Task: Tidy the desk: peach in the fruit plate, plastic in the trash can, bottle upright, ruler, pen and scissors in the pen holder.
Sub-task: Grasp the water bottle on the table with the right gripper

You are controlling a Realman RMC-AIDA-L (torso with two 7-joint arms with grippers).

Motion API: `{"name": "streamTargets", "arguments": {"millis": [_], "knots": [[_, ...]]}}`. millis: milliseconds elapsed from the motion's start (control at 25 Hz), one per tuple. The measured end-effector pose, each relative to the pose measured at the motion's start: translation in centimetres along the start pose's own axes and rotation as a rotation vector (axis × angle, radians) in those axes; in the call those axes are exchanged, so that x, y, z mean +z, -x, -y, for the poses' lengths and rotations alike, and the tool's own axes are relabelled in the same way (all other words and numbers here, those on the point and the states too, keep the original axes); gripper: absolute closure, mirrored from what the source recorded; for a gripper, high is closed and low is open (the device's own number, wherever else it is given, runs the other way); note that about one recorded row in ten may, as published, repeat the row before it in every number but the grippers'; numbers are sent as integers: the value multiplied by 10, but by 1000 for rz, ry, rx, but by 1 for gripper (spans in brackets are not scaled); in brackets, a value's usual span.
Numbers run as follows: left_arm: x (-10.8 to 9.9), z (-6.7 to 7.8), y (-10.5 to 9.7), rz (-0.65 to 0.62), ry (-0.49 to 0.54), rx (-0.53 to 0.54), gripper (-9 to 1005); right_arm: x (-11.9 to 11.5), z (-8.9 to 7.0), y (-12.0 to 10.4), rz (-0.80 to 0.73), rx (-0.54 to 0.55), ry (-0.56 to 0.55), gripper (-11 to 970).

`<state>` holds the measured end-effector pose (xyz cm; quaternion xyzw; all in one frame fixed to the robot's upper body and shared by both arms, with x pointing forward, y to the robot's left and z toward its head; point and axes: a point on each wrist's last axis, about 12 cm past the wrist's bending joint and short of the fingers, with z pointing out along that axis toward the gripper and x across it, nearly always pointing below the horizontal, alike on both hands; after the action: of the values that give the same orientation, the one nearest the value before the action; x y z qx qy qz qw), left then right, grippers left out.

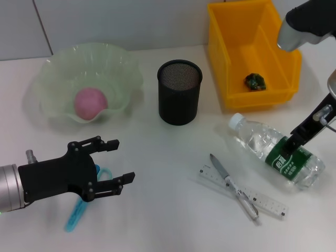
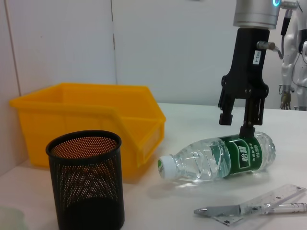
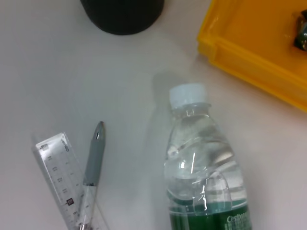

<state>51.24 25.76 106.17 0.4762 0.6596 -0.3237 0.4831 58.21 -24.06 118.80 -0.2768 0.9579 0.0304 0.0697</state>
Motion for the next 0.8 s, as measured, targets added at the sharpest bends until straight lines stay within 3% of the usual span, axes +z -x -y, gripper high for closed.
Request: {"name": "streamTargets", "arguments": {"millis": [320,800], "knots": [[0,0,0,-1,0,0,203,23,-1,7,-27,-14,3,157],[0,0,0,1,-2,1,203,38,0,7,-46,-5,9,155]]}}
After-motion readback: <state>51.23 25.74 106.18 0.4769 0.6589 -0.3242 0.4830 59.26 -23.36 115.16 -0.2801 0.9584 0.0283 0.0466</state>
